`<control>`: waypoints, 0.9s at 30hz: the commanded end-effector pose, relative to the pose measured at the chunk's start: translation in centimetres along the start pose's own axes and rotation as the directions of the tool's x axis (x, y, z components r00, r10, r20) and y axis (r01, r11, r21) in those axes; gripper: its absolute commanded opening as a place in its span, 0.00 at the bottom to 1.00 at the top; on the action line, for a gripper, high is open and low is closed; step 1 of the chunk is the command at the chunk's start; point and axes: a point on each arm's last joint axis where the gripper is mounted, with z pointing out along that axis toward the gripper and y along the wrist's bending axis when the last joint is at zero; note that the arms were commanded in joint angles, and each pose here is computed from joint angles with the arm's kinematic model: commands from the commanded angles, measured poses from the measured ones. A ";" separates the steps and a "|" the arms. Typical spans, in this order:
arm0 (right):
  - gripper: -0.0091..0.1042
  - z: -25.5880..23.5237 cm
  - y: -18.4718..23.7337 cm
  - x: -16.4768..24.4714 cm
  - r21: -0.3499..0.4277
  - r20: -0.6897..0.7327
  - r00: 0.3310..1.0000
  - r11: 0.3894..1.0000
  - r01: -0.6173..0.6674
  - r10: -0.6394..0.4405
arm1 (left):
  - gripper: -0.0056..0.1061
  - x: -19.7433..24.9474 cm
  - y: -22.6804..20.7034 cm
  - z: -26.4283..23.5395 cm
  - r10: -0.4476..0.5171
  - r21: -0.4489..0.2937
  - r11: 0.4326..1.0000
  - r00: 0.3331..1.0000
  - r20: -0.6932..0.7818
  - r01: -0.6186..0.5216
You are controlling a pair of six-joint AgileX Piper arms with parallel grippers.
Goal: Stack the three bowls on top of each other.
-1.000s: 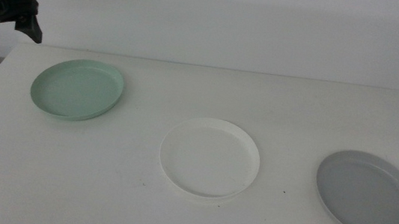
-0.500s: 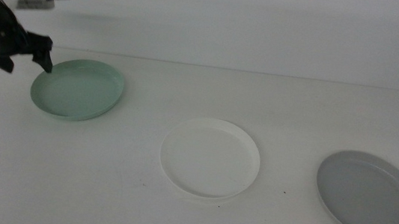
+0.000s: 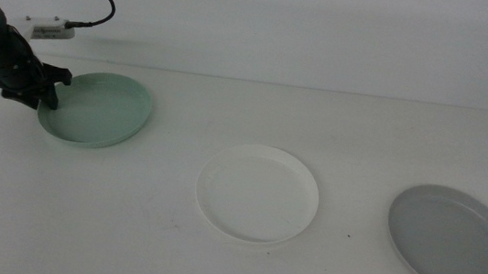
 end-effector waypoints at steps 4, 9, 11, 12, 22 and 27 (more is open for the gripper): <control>0.90 0.0 -0.1 0.0 0.006 0.009 1.000 1.000 0.011 -0.011 | 0.03 0.2 -0.1 -0.5 -0.023 0.024 0.999 0.999 -0.030 0.024; 0.90 0.0 -0.1 0.0 0.006 0.009 1.000 1.000 0.011 -0.011 | 0.03 0.0 -0.8 -4.7 -0.007 0.017 1.000 1.000 -0.024 0.008; 0.90 0.0 -0.1 0.0 0.006 0.009 1.000 1.000 0.011 -0.011 | 0.03 0.0 -1.2 -6.8 0.000 0.019 1.000 1.000 -0.014 0.000; 0.90 0.0 -0.1 0.0 0.006 0.009 1.000 1.000 0.011 -0.011 | 0.03 0.2 -1.5 -7.9 0.000 0.021 1.000 1.000 0.000 0.000; 0.90 0.0 -0.1 0.0 0.006 0.009 1.000 1.000 0.011 -0.011 | 0.03 6.2 -7.8 -15.2 -0.020 0.090 0.996 0.995 0.100 0.011; 0.90 0.0 -0.1 0.0 0.006 0.009 1.000 1.000 0.011 -0.011 | 0.03 8.7 -13.8 -15.5 -0.007 0.155 0.988 0.998 0.060 -0.002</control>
